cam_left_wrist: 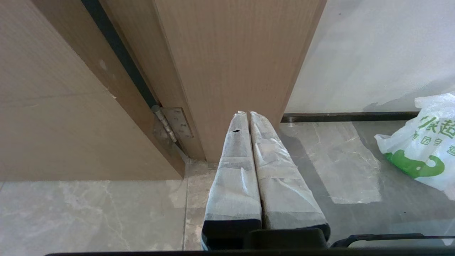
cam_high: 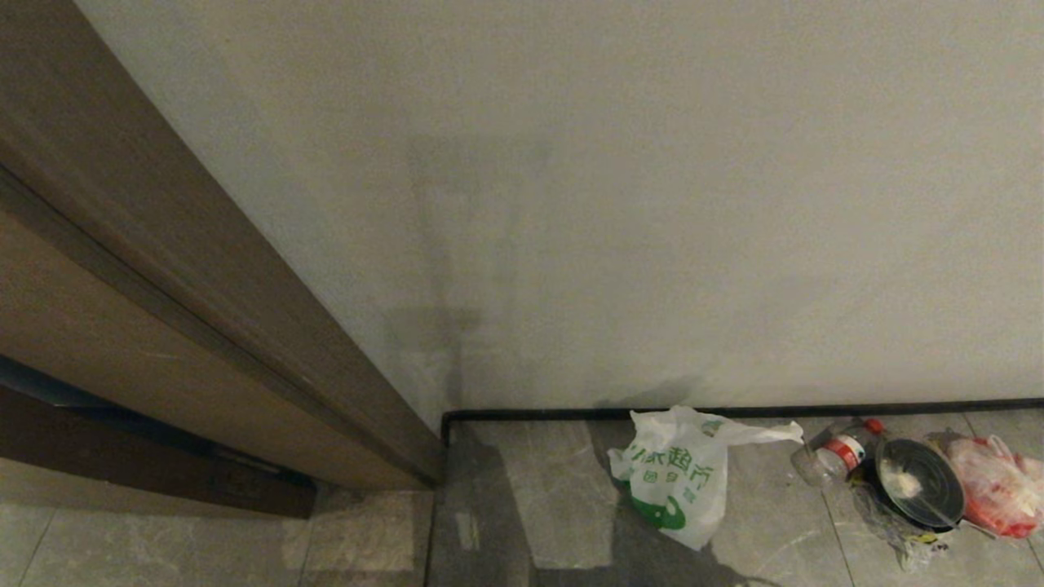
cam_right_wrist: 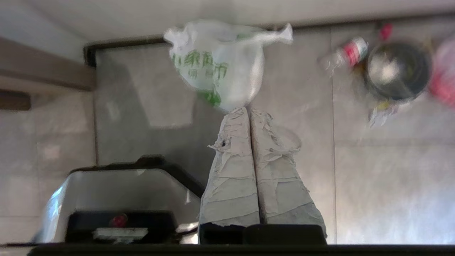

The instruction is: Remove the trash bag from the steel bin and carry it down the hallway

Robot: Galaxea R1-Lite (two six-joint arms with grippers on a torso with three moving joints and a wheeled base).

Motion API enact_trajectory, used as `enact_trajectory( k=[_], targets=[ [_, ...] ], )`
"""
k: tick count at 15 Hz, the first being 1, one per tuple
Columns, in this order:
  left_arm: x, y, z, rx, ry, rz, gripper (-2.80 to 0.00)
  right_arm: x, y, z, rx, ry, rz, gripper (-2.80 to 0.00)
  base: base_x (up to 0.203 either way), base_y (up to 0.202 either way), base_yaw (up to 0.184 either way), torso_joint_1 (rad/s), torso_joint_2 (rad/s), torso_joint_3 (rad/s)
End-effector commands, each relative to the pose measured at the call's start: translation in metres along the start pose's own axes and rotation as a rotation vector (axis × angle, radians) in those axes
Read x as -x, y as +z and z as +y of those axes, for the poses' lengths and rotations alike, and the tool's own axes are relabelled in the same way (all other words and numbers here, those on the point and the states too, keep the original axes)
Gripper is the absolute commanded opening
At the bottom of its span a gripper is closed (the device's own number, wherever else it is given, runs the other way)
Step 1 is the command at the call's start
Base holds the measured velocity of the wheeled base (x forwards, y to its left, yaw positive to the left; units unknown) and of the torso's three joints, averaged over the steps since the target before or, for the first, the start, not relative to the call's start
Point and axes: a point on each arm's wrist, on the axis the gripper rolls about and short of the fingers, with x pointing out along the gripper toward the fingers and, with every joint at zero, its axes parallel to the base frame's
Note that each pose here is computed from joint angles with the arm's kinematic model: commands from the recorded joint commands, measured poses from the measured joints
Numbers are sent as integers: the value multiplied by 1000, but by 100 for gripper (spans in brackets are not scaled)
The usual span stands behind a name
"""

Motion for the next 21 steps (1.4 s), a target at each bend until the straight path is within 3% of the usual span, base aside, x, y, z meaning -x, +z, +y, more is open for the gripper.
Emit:
enact_trajectory(
  k=[1, 4, 6, 7, 9, 12, 17, 21],
  targets=[
    [0, 0, 0, 0, 0, -1, -280, 7, -36, 0, 26, -17, -116, -280, 0, 0, 0, 0, 0, 0],
    [0, 0, 0, 0, 0, -1, -280, -20, -66, -5, 77, -10, -149, -280, 0, 0, 0, 0, 0, 0],
    [0, 0, 0, 0, 0, -1, -280, -23, -68, -5, 97, 7, -167, -280, 0, 0, 0, 0, 0, 0],
    [0, 0, 0, 0, 0, -1, -280, -21, -69, -5, 116, 58, -179, -280, 0, 0, 0, 0, 0, 0],
    [0, 0, 0, 0, 0, -1, -280, -12, -75, -7, 138, 70, -262, -280, 0, 0, 0, 0, 0, 0],
    [0, 0, 0, 0, 0, -1, -280, -5, -90, -9, 127, 8, -365, -280, 0, 0, 0, 0, 0, 0],
    [0, 0, 0, 0, 0, -1, -280, -6, -89, -9, 68, -5, -370, -280, 0, 0, 0, 0, 0, 0],
    [0, 0, 0, 0, 0, -1, -280, -6, -89, -9, 66, -6, -374, -280, 0, 0, 0, 0, 0, 0]
  ],
)
